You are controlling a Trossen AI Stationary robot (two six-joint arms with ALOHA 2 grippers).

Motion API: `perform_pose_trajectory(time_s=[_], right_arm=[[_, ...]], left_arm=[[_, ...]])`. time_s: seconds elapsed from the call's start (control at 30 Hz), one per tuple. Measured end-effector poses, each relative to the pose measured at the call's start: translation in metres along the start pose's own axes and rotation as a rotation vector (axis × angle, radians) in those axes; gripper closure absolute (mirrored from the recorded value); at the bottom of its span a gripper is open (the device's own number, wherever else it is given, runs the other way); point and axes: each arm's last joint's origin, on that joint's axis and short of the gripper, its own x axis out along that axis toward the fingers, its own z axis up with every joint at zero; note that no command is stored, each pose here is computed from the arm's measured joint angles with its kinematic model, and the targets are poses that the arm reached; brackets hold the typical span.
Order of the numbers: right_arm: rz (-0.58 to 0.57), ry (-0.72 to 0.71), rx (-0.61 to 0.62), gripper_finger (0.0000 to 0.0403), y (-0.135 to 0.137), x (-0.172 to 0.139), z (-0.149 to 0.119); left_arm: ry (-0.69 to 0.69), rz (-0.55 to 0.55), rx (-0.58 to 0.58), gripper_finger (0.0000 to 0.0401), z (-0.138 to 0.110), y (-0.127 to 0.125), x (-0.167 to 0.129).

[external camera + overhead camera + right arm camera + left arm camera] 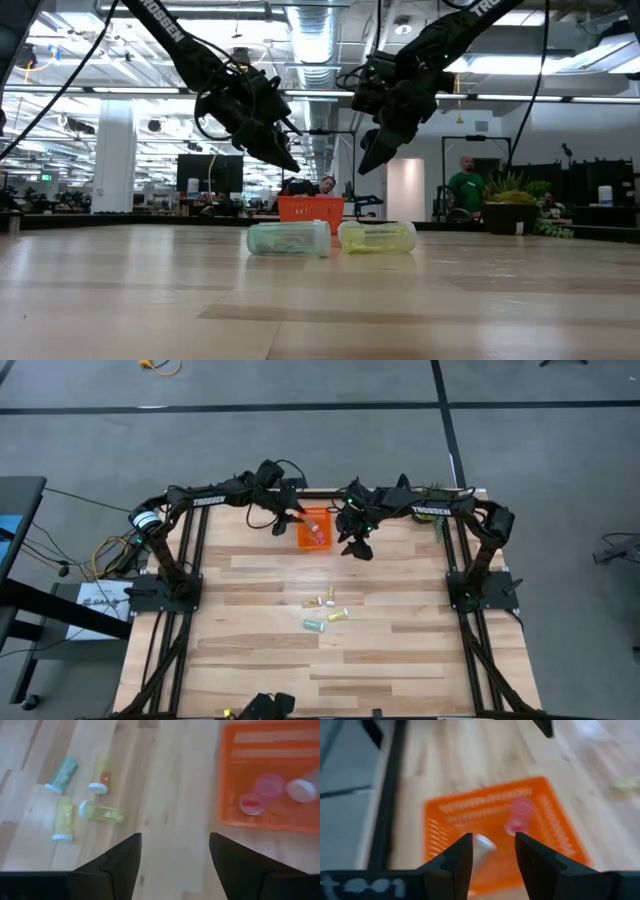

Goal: Pick and place pill bottles into a basket
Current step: Put the yellow pill bottle into the orange bin

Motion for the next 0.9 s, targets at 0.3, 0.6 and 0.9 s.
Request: perform_pose_trajectory(time_s=[0.3,0.6,0.9], right_arm=[[0.063,0.010,-0.075,0.0177,0.029,0.017,0.013],[0.128,0.103,-0.062,0.0177,0.047,0.024,0.010],[0.115,0.046,0.034,0.0177,0.052,0.044,-0.001]], left_arm=[[0.234,-0.139,0.078,0.0266,0.021,-0.064,0.032],[0.363,-0.220,0.087,0.0266,0.047,-0.122,0.026],[0.193,-0.452,-0.022,0.0266,0.057,-0.170,0.003]])
